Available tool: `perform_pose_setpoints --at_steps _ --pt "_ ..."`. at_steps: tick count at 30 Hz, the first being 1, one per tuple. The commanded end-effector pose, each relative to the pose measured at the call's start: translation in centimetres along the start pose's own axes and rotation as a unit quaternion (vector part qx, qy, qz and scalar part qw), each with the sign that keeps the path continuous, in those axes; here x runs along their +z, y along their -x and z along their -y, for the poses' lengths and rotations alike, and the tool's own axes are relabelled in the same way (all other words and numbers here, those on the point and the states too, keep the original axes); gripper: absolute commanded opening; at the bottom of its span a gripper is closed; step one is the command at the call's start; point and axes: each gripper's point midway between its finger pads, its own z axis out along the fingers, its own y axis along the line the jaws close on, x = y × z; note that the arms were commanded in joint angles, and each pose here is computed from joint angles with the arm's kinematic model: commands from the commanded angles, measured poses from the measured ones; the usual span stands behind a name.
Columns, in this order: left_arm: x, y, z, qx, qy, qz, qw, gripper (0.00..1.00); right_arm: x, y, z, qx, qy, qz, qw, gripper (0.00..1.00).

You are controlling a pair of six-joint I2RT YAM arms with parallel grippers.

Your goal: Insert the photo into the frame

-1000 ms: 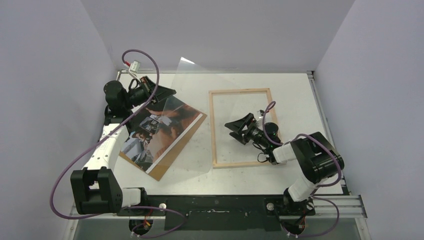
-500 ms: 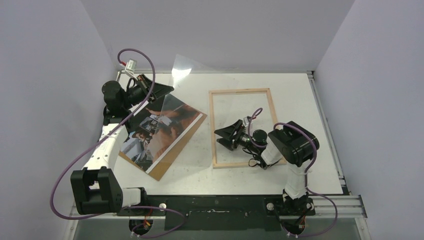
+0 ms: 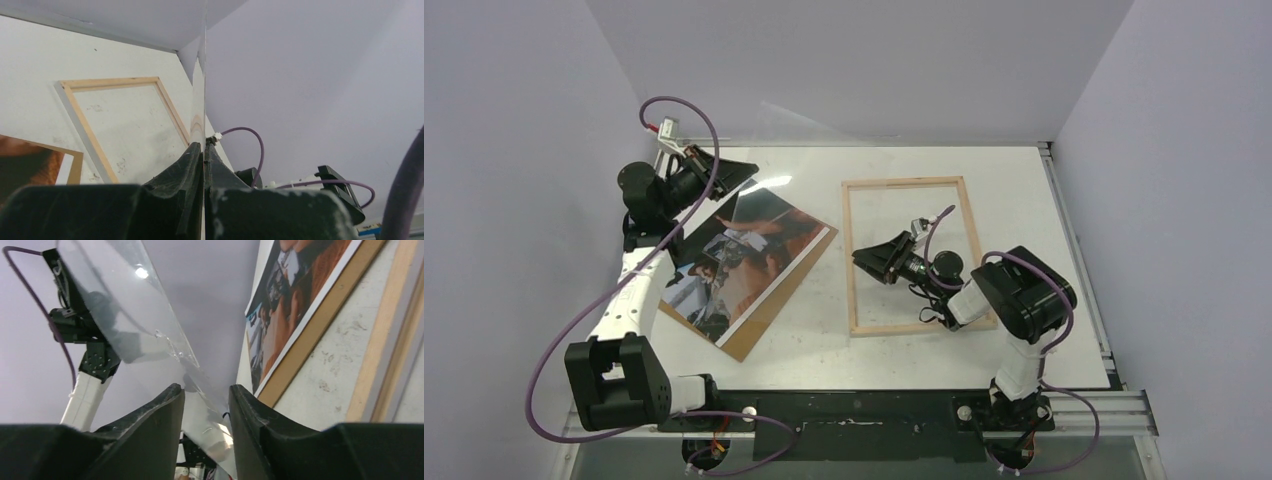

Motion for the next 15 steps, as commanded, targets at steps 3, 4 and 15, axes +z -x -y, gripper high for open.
perform_pose_setpoints --at_steps 3,4,15 --pt "-0.3 1.7 0.1 0.038 0.027 0.03 0.998 0.0 -2.2 0.2 -12.6 -0.093 0.209 0.01 0.973 0.19" --pt "-0.3 1.7 -0.4 0.039 0.037 0.03 0.998 0.0 -2.4 0.4 -13.1 -0.093 0.214 0.013 0.972 0.16" --pt "-0.3 1.6 -4.4 0.049 0.122 0.039 0.991 0.0 -4.0 3.2 -15.6 -0.137 0.15 0.066 0.977 0.12"
